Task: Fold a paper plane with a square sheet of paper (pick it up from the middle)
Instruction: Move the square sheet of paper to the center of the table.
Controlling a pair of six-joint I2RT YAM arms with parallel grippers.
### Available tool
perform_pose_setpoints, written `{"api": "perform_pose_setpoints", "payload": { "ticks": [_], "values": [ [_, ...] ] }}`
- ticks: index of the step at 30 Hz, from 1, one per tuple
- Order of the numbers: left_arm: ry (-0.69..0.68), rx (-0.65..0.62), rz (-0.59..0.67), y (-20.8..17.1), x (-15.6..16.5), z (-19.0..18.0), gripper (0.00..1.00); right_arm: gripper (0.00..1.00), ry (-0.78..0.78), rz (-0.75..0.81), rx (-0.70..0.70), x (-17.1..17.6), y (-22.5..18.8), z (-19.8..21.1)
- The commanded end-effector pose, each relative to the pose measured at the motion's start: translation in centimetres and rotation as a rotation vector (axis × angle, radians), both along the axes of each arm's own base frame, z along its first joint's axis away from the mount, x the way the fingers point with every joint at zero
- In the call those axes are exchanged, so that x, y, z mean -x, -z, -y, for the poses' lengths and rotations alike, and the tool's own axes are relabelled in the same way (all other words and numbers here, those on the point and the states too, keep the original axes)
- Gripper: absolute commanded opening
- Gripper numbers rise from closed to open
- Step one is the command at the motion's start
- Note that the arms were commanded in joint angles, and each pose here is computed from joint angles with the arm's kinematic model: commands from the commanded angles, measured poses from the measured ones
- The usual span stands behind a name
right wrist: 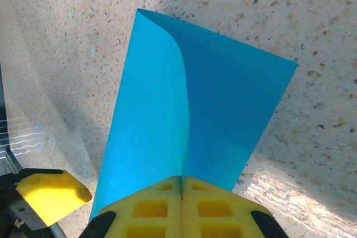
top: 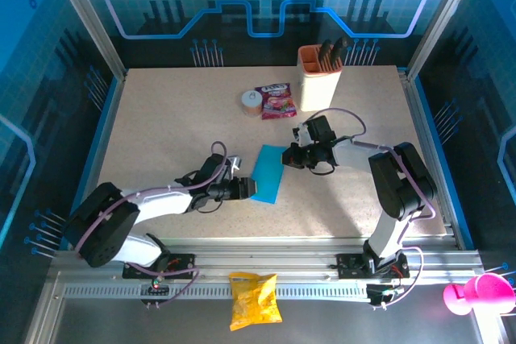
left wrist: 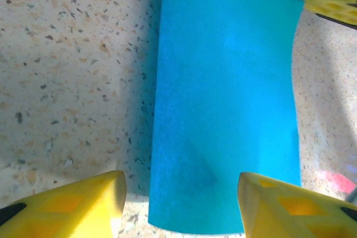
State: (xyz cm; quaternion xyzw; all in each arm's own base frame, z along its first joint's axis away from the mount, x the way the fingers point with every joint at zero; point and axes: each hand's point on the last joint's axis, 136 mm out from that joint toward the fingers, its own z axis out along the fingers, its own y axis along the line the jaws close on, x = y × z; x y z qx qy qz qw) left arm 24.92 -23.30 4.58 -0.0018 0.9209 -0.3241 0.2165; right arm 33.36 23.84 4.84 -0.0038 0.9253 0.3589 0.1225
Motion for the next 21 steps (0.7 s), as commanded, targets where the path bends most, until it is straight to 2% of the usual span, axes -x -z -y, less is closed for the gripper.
{"api": "perform_pose_setpoints", "payload": {
  "ticks": [1,21],
  "values": [
    [-0.026,0.02,0.034,-0.9,-0.1,-0.1,0.57,0.0,-0.014,-0.018,0.002,-0.1,0.2,0.2],
    [0.061,0.072,0.001,-0.7,0.5,2.2,0.52,0.0,-0.025,-0.024,0.017,-0.8,0.8,0.0]
  ]
}}
